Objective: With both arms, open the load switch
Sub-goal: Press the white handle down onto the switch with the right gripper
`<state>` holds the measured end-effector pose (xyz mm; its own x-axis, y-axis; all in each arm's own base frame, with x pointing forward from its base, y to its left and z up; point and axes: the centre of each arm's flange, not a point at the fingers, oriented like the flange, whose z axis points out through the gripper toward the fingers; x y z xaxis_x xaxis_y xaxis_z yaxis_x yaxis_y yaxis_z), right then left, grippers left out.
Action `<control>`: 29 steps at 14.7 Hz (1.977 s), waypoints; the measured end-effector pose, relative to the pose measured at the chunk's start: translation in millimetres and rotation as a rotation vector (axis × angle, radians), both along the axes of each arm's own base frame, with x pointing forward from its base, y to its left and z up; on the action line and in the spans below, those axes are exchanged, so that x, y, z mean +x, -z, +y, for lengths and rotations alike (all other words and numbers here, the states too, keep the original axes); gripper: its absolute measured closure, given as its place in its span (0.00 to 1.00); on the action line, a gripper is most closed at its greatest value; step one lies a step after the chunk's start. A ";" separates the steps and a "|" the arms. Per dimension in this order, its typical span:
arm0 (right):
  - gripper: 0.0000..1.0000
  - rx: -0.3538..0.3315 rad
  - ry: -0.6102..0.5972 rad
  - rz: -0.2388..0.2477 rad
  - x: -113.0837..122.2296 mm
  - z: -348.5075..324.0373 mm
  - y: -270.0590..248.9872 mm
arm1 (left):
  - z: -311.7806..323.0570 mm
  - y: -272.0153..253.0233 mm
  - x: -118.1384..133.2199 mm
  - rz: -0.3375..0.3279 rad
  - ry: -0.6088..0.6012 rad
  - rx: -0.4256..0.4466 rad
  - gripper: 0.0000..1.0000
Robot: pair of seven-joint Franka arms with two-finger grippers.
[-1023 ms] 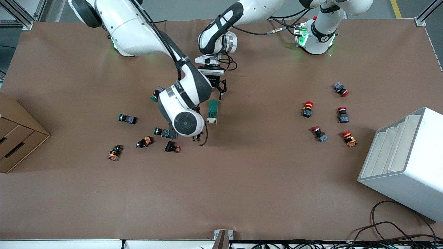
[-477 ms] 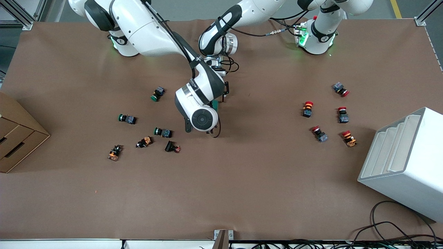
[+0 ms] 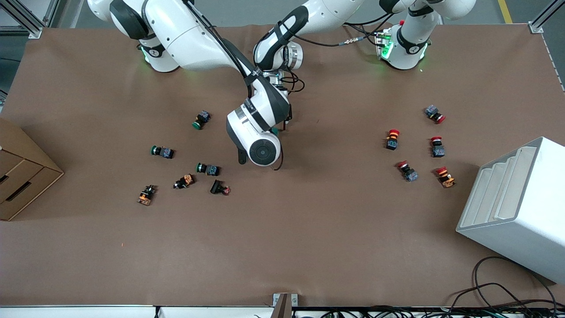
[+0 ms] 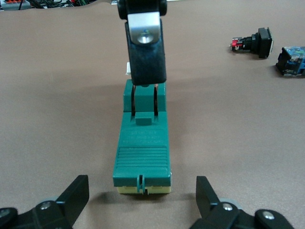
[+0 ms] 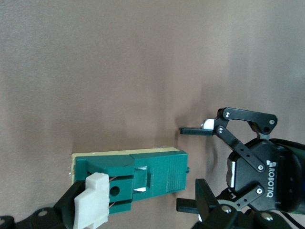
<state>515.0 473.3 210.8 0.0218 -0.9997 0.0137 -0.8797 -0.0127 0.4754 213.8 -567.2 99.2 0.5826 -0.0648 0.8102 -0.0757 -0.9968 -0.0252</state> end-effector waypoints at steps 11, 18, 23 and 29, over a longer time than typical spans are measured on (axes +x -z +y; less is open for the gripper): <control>0.00 -0.013 -0.043 0.103 -23.2 10.9 -5.1 | 0.2 -1.4 5.2 -0.009 -0.010 -0.001 0.01; 0.00 -0.018 -0.055 0.131 -33.3 14.9 -1.0 | 0.5 -1.1 5.2 -0.010 -0.008 0.003 0.00; 0.00 -0.023 -0.059 0.133 -37.7 16.4 4.3 | 1.4 -0.4 5.1 -0.010 0.006 0.025 0.01; 0.00 -0.028 -0.065 0.128 -41.1 18.5 8.0 | 3.9 0.7 8.5 -0.012 0.016 0.050 0.00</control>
<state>473.9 491.8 202.8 0.0903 -0.9953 0.0347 -0.8094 -0.0530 0.5849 222.3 -563.3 98.5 0.5712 -0.1143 0.8128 -0.0907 -0.9930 -0.0759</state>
